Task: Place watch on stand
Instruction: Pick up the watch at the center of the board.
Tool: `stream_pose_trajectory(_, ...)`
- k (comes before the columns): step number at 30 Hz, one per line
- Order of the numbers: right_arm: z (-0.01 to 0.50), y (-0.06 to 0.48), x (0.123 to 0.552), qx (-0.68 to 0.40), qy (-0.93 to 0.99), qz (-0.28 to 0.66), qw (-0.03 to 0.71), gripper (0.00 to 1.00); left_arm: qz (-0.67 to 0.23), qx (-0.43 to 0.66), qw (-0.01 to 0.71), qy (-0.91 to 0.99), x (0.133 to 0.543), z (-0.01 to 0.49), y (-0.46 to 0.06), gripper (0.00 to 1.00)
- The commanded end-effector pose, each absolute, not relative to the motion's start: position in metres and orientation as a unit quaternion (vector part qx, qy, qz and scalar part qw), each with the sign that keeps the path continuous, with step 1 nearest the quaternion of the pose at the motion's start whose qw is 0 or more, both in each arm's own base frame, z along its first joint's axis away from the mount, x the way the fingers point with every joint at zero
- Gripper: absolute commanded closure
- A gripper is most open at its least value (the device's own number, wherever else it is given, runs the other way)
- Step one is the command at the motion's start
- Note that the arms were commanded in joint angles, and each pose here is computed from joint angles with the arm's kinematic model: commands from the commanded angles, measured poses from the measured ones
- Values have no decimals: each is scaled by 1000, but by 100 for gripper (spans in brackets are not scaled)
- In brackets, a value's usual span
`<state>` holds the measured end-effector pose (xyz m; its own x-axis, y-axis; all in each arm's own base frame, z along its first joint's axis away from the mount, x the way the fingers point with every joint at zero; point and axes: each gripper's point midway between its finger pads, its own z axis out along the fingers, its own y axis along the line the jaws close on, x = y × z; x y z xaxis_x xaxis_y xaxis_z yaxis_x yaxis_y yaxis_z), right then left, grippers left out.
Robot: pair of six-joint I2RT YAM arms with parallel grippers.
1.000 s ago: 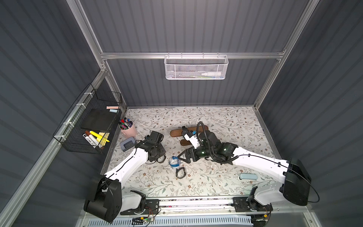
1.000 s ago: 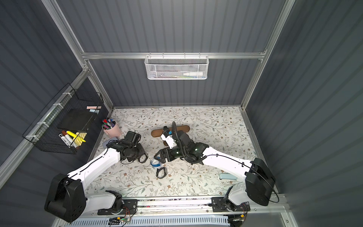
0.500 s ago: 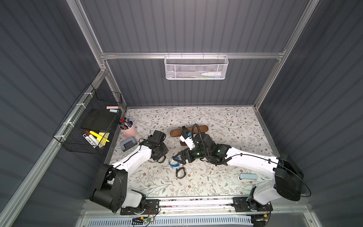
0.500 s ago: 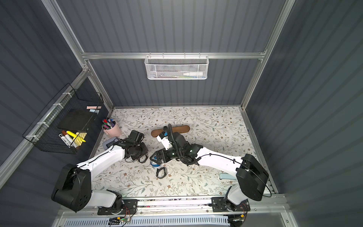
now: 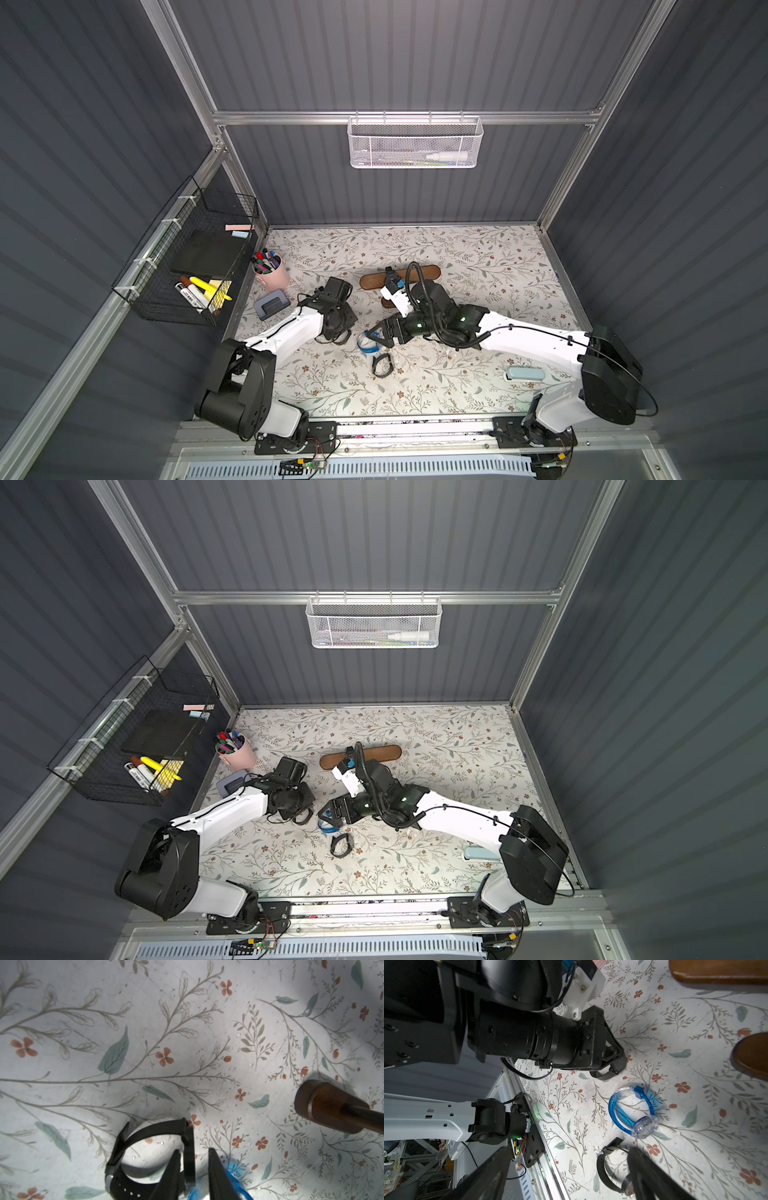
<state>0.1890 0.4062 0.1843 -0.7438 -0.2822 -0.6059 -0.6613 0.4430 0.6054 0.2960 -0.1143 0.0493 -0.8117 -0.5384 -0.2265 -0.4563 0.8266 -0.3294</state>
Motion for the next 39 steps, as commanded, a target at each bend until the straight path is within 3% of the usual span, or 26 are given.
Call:
stream_pose_trajectory(1,193,404,187,-292,817,445,223,9,-122,-270,147,944,291,40,-111,78)
stream_pose_trajectory(5,193,403,186,-289,817,445,224,10,-123,-268,148,944,292,40,-112,80)
stream_pose_trajectory(12,193,403,187,-292,817,443,227,10,-141,-254,156,944,294,61,-117,100)
stream_pose_trajectory(21,229,389,221,-294,814,385,322,10,-206,-185,180,944,278,161,-129,100)
stream_pose_trajectory(27,264,403,245,-309,771,438,343,10,-303,-137,183,925,268,245,-147,100)
stream_pose_trajectory(32,290,390,287,-240,708,555,365,23,-401,-146,207,880,268,303,-147,100)
stream_pose_trajectory(34,299,389,294,-258,667,573,400,27,-450,-162,195,856,268,312,-148,100)
stream_pose_trajectory(39,302,397,299,-293,652,571,404,35,-545,-188,186,796,271,336,-145,100)
